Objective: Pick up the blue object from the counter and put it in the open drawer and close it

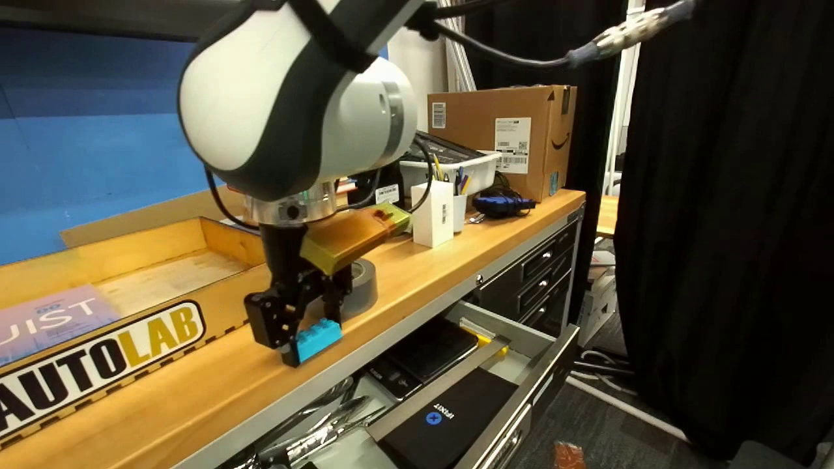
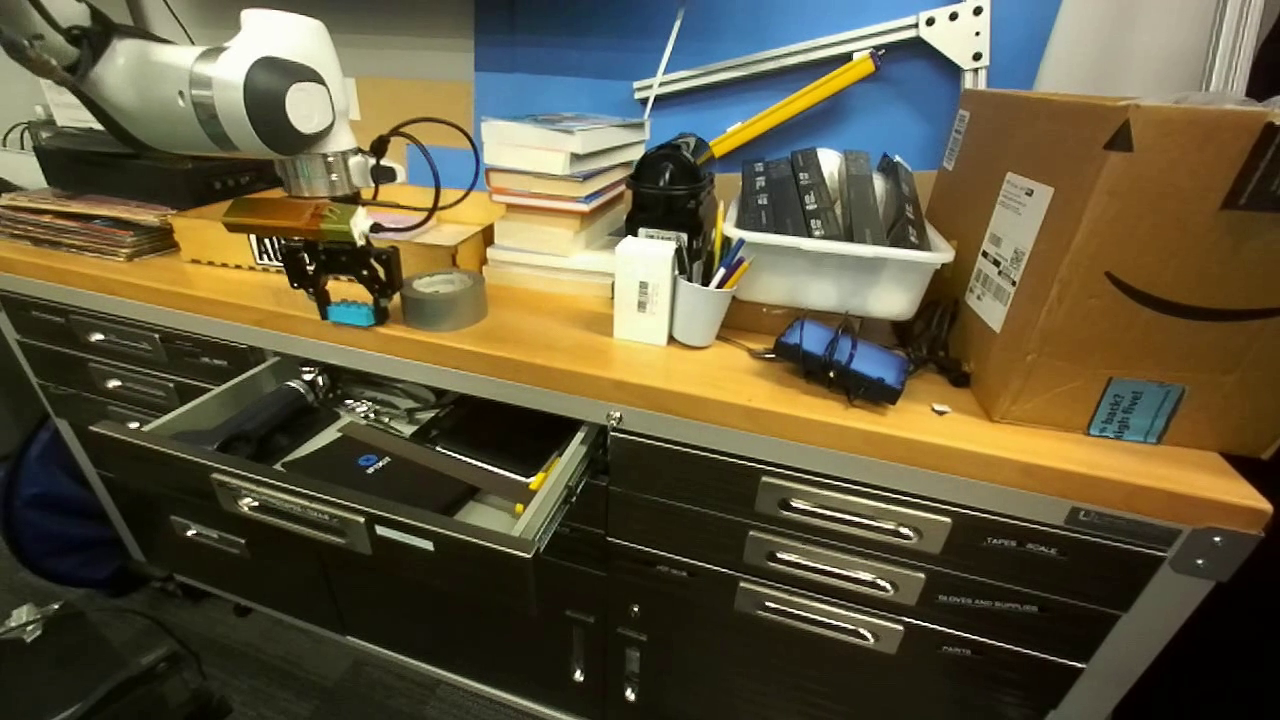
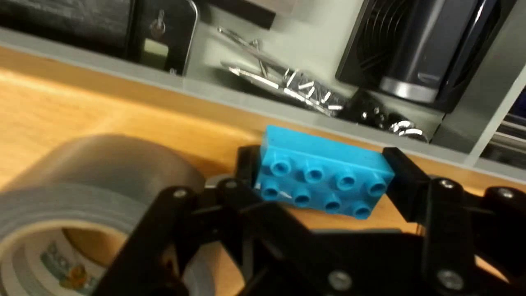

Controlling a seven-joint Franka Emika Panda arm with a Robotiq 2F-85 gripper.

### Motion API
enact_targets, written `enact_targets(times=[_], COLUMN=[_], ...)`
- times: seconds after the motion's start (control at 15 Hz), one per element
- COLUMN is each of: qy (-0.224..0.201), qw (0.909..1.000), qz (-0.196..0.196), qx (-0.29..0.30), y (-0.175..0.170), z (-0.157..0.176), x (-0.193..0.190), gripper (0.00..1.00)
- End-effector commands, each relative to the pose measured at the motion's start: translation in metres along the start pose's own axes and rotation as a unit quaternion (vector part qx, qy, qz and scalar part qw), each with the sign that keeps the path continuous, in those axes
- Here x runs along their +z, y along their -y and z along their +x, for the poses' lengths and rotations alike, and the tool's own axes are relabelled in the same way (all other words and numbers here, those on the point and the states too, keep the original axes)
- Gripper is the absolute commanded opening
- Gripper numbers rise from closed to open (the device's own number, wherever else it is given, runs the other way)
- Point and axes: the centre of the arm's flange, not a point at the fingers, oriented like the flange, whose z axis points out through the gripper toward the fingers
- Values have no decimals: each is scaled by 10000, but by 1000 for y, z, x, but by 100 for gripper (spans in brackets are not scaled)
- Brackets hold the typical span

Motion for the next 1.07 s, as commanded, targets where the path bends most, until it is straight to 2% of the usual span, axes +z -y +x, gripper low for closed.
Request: enact_targets(times=[0.0, 0.07, 0.27, 0.4, 0.47, 0.67, 0.8, 1.0], qy=[106, 94, -134, -157, -194, -68, 410, 898], qw=[9989, 9988, 9998, 9994, 9991, 9995, 9991, 9958], qz=[438, 437, 20, -110, -199, -145, -95, -135], qx=[-141, -196, 160, 280, 318, 286, 14, 98], y=[-15, -22, -57, -82, -94, -116, -124, -136], z=[-75, -86, -113, -129, -136, -161, -185, -219], x=[-13, -10, 6, 16, 22, 28, 31, 47], gripper=[52, 52, 52, 52, 94, 100, 100, 100])
